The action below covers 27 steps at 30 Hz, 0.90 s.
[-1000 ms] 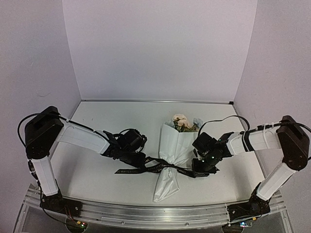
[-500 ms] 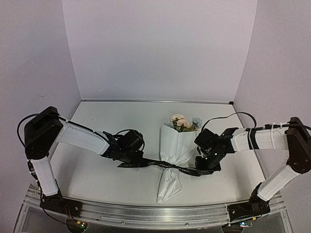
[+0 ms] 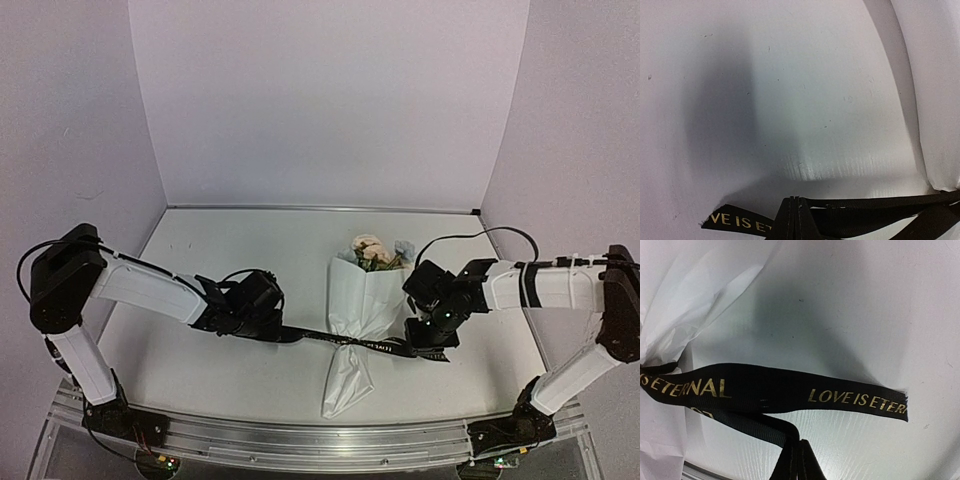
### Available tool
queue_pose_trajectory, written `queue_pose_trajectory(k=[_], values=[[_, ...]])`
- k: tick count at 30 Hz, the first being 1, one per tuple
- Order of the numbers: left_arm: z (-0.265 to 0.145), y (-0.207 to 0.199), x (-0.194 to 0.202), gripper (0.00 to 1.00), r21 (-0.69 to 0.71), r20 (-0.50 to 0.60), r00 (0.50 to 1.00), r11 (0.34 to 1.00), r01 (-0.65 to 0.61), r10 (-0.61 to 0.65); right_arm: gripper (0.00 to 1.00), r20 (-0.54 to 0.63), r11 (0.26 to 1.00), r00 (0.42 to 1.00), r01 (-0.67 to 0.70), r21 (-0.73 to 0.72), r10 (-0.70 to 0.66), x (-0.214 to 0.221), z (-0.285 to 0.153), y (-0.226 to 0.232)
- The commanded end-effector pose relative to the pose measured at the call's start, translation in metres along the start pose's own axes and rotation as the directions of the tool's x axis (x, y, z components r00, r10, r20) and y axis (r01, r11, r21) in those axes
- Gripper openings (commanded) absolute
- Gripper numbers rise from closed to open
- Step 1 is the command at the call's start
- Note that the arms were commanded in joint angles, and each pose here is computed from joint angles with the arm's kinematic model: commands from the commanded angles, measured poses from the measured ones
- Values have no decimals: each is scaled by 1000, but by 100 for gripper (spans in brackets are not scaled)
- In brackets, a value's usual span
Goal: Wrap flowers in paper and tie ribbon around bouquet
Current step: Adjust the ribbon on the folded bouquet.
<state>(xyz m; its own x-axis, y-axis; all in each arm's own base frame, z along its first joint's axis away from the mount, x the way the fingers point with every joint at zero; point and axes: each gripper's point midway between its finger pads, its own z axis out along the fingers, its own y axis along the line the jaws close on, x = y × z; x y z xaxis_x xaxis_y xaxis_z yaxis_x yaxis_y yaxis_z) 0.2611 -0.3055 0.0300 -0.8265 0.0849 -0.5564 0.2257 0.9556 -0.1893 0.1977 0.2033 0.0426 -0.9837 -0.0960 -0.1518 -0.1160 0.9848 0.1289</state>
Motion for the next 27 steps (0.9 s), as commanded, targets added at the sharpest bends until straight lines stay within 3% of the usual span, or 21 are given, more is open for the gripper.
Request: queue_pose_trajectory(k=[1, 7, 14, 15, 17, 21, 27], values=[[-11, 42, -5, 0, -125, 58, 995, 988, 89, -83, 0, -29, 977, 999, 30, 211, -25, 15, -13, -46], [-16, 46, -5, 0, -114, 69, 991, 986, 121, -114, 0, -27, 966, 999, 23, 258, -16, 17, -19, -56], [-20, 7, -1, 0, 16, 54, 999, 1000, 9, -9, 0, -89, 993, 991, 105, 56, -100, 24, -13, -4], [-21, 0, 2, 0, 27, 51, 999, 1000, -16, 14, 2, -94, 993, 989, 116, 28, -113, 26, -12, 3], [-20, -7, 5, 0, 37, 43, 998, 999, -39, 37, 19, -103, 992, 987, 120, -24, -122, 29, -11, 13], [-18, -11, 8, 0, 49, 35, 999, 998, -44, 42, 36, -76, 990, 988, 134, -36, -137, 27, -14, 14], [-18, -13, 5, 0, 48, 37, 998, 998, -51, 49, 43, -35, 962, 963, 266, -53, -268, 22, -20, 20]])
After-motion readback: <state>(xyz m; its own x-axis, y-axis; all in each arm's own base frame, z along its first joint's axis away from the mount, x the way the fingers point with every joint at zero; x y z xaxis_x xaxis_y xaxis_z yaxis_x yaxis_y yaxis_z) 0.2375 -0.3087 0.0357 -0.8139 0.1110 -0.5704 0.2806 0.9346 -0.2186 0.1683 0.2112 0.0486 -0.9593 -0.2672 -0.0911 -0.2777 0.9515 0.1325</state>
